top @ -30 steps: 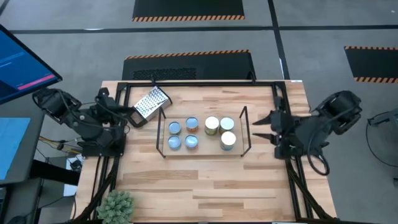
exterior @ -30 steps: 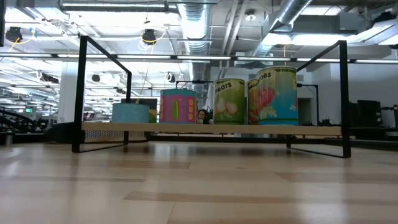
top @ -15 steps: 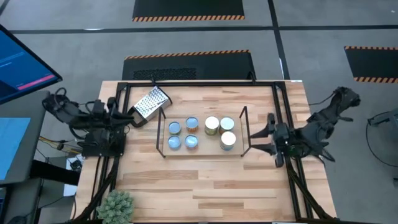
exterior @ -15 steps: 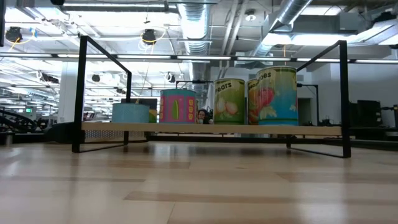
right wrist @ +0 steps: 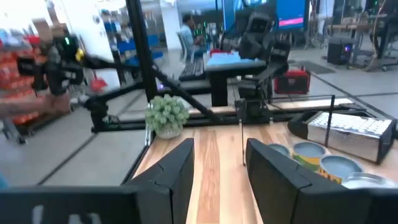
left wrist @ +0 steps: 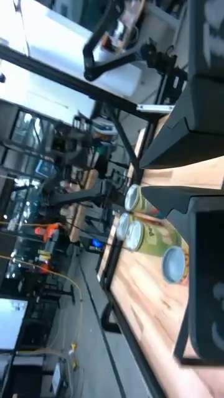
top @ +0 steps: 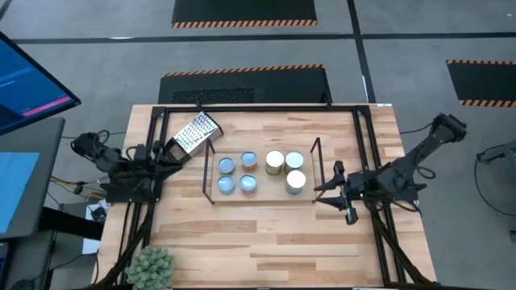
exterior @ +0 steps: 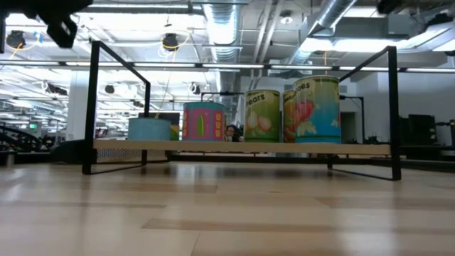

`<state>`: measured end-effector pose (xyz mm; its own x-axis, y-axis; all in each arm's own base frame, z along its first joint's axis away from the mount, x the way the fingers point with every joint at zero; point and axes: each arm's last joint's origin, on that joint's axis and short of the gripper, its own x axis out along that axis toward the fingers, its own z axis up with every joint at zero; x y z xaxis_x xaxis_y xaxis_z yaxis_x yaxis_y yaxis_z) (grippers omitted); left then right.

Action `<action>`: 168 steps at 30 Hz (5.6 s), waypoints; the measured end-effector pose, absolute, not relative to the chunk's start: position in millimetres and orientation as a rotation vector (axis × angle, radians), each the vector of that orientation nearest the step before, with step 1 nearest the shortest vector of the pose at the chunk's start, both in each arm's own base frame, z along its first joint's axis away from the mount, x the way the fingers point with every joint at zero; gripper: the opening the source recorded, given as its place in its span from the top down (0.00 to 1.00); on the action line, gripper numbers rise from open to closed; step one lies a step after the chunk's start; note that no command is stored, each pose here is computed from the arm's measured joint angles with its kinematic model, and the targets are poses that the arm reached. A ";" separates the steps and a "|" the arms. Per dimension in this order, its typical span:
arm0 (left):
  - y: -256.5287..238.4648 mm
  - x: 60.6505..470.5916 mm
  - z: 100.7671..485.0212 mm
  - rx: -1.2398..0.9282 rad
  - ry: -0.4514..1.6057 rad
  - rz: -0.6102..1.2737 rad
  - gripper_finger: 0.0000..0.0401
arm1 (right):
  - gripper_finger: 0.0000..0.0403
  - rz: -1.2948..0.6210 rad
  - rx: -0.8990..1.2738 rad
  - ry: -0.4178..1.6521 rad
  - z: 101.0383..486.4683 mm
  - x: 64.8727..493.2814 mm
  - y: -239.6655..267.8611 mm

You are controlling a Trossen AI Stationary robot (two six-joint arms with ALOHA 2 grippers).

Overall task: Pick and place cans onto a shelf
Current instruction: Return to Home Position

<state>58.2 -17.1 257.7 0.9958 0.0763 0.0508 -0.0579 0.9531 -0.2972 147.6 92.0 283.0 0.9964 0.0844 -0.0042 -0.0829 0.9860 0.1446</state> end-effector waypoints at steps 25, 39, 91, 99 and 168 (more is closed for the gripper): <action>-11.8 94.7 179.4 -0.226 -0.145 0.126 0.89 | 0.58 0.087 0.120 -0.109 199.9 160.2 35.5; 10.4 96.5 177.6 -0.207 -0.123 0.016 0.89 | 0.58 0.241 0.061 -0.224 179.2 147.8 29.2; 21.5 95.7 168.0 -0.202 -0.049 0.212 0.89 | 0.58 0.203 -0.043 -0.141 170.3 148.4 27.9; 21.5 95.7 168.0 -0.202 -0.049 0.212 0.89 | 0.58 0.197 -0.024 -0.236 185.6 135.1 24.9; 22.0 95.6 167.6 -0.202 -0.047 0.231 0.89 | 0.58 -0.012 -0.052 -0.034 168.0 97.7 0.7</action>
<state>95.6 22.0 167.6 0.9724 0.2320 0.0233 -0.2225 0.9532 -0.2046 97.7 0.7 168.0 0.9994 -0.0115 0.0341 0.0132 0.9986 -0.0516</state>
